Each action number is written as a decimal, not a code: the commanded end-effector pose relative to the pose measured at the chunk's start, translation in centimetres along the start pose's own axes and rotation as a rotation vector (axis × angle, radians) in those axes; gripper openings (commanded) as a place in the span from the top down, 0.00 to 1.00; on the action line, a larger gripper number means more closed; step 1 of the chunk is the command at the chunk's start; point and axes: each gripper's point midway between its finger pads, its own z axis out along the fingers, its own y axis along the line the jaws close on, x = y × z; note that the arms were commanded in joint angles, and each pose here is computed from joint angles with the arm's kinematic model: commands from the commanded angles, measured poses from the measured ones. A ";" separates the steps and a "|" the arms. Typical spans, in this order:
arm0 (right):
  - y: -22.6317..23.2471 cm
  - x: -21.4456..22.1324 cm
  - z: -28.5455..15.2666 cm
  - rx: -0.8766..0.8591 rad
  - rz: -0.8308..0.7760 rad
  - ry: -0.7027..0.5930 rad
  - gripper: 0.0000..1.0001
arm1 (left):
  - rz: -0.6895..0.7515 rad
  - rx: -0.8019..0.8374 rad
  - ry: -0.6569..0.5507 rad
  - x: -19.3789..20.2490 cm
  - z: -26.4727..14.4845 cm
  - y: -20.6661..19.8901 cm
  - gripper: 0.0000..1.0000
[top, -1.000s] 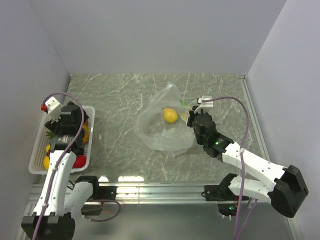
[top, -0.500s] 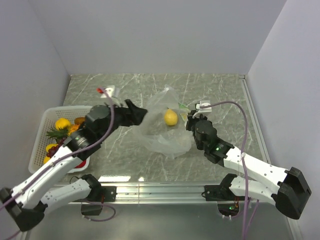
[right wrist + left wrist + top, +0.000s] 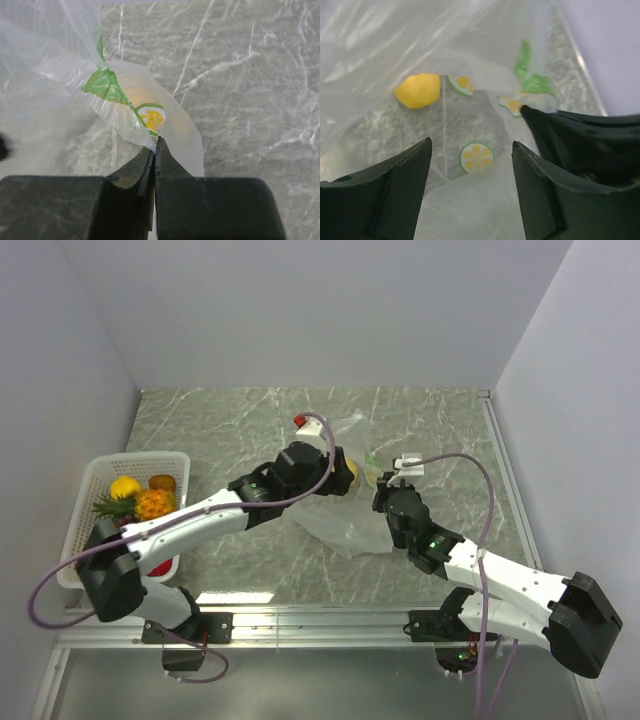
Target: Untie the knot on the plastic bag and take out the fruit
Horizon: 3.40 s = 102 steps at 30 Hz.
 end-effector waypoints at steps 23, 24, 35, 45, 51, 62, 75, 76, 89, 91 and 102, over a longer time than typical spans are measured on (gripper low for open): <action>2.1 6.3 -1.5 -0.096 0.270 0.191 1.00 | -0.032 -0.315 -0.279 3.8 14.9 6.7 0.01; 2.2 6.4 -1.5 -0.101 0.275 0.194 1.00 | -0.032 -0.328 -0.285 4.0 15.1 7.0 0.01; 3.1 7.1 -2.1 -0.154 0.287 0.231 1.00 | 0.007 -0.476 -0.251 6.8 19.1 11.4 0.08; 0.9 5.6 -1.8 -0.057 0.248 0.176 1.00 | 0.033 -0.385 -0.241 6.3 18.3 11.2 0.63; -1.7 3.9 -0.3 0.062 0.219 0.138 1.00 | 0.056 -0.288 -0.203 6.2 14.3 10.1 0.78; -4.2 1.0 2.1 0.171 0.175 0.094 1.00 | 0.222 -0.055 -0.081 9.1 7.4 6.2 0.84; -1.1 -3.1 3.5 0.066 0.174 0.085 1.00 | 0.339 0.116 0.092 12.5 3.3 3.4 0.86; -1.1 -2.7 3.8 0.072 0.162 0.103 1.00 | 0.344 0.138 0.061 11.4 2.8 2.3 0.86; -1.5 3.5 3.0 0.073 0.151 0.221 1.00 | 0.299 -0.078 -0.308 -1.5 -1.8 2.6 0.92; -1.7 3.3 2.3 0.053 0.161 0.189 1.00 | 0.257 -0.137 -0.330 -2.6 -1.7 3.6 0.93; -3.2 3.3 2.4 0.148 0.142 0.194 1.00 | 0.140 0.372 -0.515 -10.6 -10.1 -6.7 0.89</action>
